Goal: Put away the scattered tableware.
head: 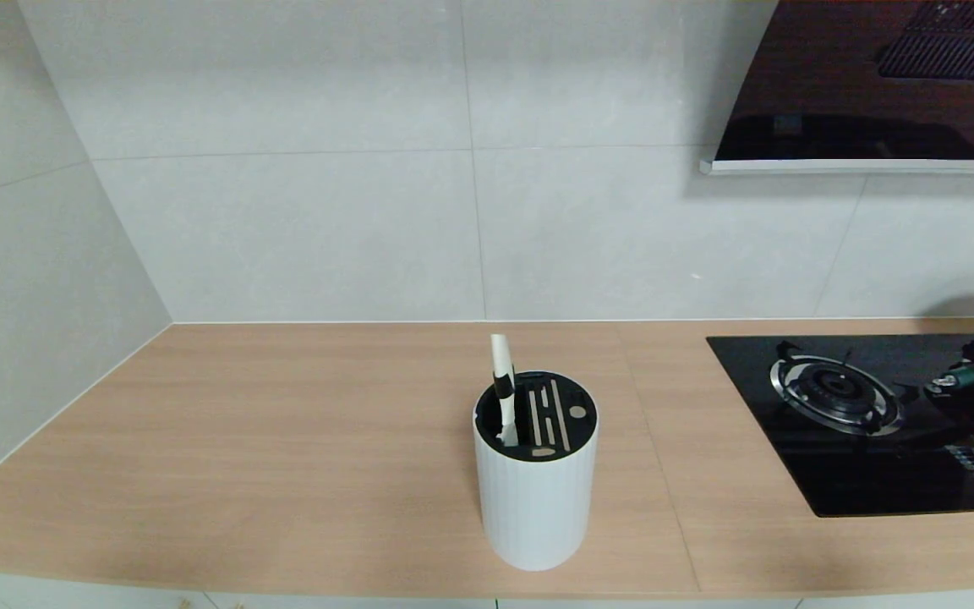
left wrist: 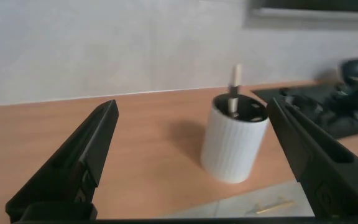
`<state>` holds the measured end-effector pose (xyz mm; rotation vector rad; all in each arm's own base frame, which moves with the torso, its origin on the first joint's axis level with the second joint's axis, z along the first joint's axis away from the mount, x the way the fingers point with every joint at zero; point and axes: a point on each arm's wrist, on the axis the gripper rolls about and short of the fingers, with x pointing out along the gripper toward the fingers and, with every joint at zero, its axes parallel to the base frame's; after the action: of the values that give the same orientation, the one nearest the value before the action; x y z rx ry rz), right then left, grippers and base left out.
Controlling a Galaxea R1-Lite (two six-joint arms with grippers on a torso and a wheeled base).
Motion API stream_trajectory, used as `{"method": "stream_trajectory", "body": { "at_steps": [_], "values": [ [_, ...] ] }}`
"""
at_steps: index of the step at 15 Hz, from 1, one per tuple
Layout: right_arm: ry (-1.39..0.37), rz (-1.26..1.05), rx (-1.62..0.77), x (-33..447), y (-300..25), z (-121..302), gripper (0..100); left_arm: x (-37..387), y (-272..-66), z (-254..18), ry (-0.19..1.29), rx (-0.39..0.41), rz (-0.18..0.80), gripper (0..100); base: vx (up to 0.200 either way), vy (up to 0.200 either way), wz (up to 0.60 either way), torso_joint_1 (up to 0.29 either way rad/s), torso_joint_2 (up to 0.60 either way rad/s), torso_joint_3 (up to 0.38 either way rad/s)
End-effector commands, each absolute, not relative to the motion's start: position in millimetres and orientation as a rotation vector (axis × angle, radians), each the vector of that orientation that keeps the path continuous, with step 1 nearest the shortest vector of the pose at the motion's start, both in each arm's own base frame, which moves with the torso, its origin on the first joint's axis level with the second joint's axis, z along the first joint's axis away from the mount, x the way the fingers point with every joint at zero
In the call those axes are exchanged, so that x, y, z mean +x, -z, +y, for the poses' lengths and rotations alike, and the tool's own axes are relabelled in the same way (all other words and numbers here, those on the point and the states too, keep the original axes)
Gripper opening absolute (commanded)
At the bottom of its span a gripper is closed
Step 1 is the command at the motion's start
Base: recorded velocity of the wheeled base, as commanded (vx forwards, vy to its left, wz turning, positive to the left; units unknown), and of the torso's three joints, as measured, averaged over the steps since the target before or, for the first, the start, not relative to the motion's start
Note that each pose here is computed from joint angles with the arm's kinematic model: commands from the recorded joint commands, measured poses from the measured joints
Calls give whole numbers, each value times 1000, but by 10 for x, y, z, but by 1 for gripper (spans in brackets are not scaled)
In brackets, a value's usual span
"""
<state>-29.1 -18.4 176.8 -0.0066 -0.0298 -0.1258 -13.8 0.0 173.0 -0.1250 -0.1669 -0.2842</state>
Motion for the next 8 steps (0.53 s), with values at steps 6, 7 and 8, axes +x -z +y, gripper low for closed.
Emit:
{"method": "stream_trajectory", "body": {
  "at_steps": [6, 7, 8],
  "values": [
    [340, -176, 92, -568, -1697, -122, 100, -397, -1304, -27, 141, -109, -315, 100, 0, 0, 0, 0, 0, 0],
    [326, -197, 72, -622, -1570, -72, 100, -349, -1208, -23, 116, -118, -289, 100, 0, 0, 0, 0, 0, 0],
    [312, -140, 42, -537, -1390, -65, 100, -305, -1120, -17, 89, -114, -280, 100, 0, 0, 0, 0, 0, 0]
  ]
}}
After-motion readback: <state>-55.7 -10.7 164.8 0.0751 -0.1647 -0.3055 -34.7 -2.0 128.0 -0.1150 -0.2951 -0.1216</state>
